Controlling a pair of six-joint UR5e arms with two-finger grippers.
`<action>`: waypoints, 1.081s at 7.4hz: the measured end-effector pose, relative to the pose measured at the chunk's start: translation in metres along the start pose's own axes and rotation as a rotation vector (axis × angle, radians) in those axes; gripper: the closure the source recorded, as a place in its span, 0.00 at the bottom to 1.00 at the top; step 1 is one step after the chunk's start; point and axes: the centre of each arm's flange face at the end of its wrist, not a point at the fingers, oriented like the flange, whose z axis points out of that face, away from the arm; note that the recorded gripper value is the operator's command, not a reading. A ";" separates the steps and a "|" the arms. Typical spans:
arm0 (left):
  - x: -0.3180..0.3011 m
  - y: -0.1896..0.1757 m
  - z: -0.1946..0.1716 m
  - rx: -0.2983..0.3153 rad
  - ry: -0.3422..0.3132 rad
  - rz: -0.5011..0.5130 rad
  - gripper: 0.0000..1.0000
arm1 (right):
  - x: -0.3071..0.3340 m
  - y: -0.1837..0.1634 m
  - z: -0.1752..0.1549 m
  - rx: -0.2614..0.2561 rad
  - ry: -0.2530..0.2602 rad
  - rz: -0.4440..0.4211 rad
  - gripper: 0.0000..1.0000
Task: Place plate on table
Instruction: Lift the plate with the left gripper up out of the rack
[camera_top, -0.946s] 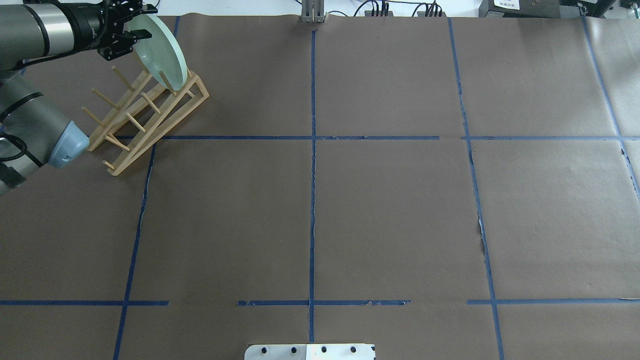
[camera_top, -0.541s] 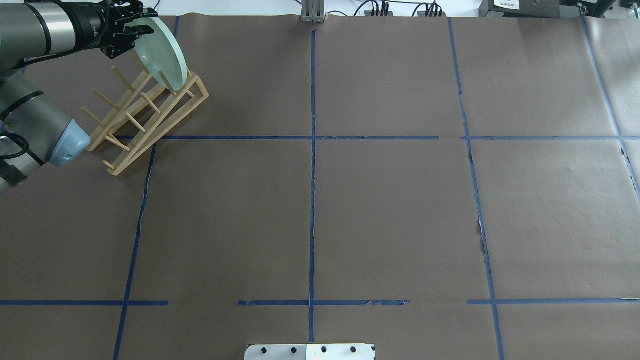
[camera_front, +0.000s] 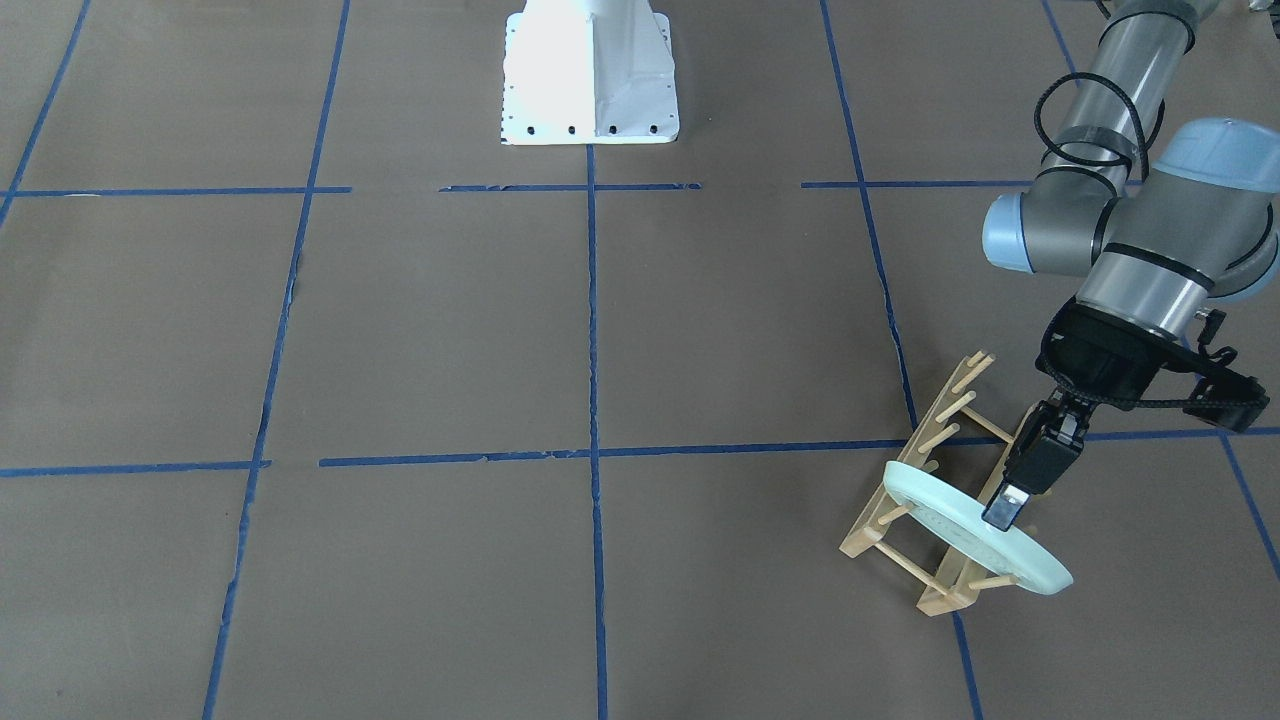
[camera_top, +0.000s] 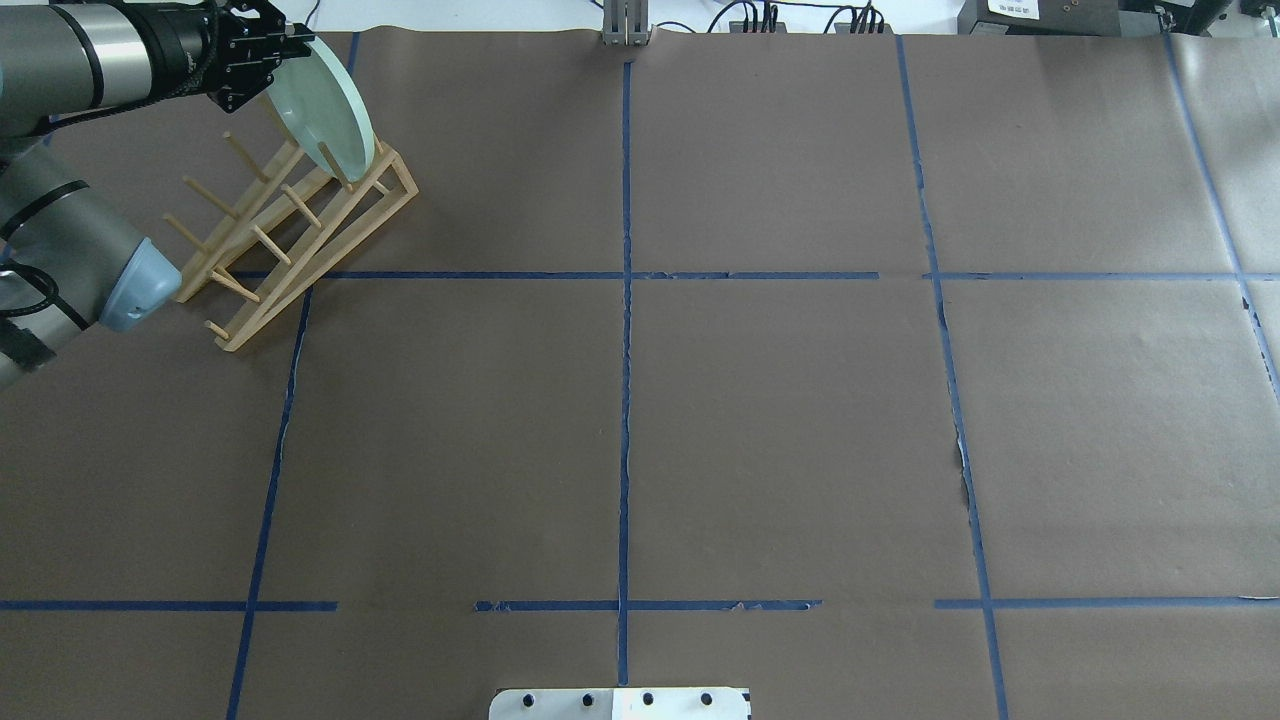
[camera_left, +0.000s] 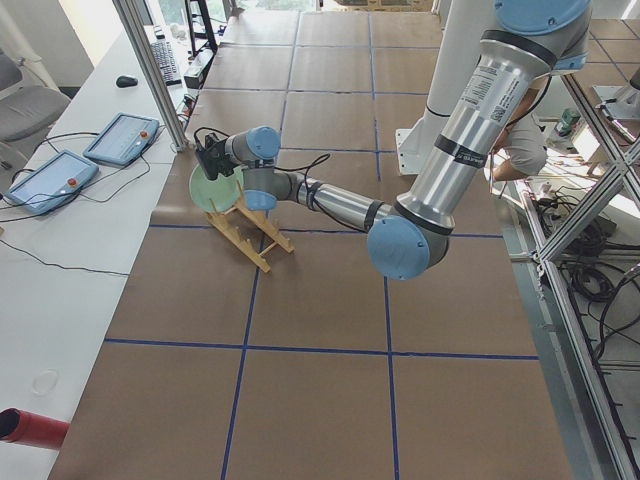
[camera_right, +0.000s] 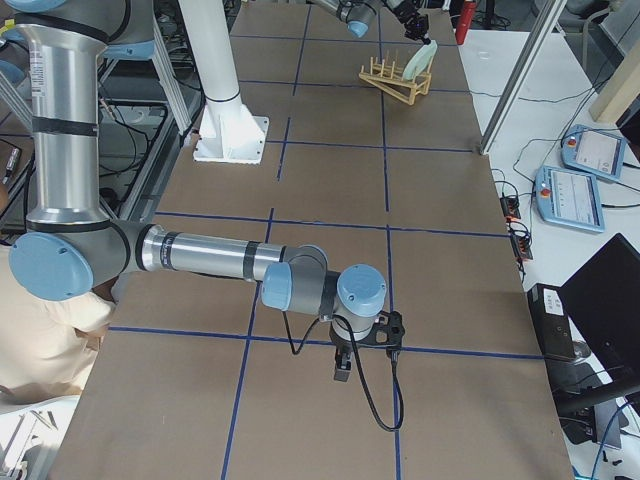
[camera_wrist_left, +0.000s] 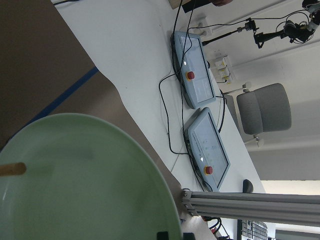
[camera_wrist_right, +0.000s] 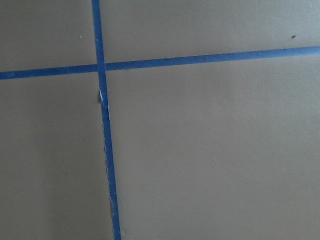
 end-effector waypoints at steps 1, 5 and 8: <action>0.015 -0.008 -0.010 -0.004 0.017 0.004 1.00 | 0.000 0.000 0.000 0.000 0.000 0.000 0.00; 0.097 0.009 -0.081 -0.104 0.136 -0.038 1.00 | 0.000 0.000 0.000 -0.001 0.000 0.001 0.00; 0.146 0.072 -0.083 -0.127 -0.010 -0.065 1.00 | 0.000 0.000 0.000 0.000 0.000 0.000 0.00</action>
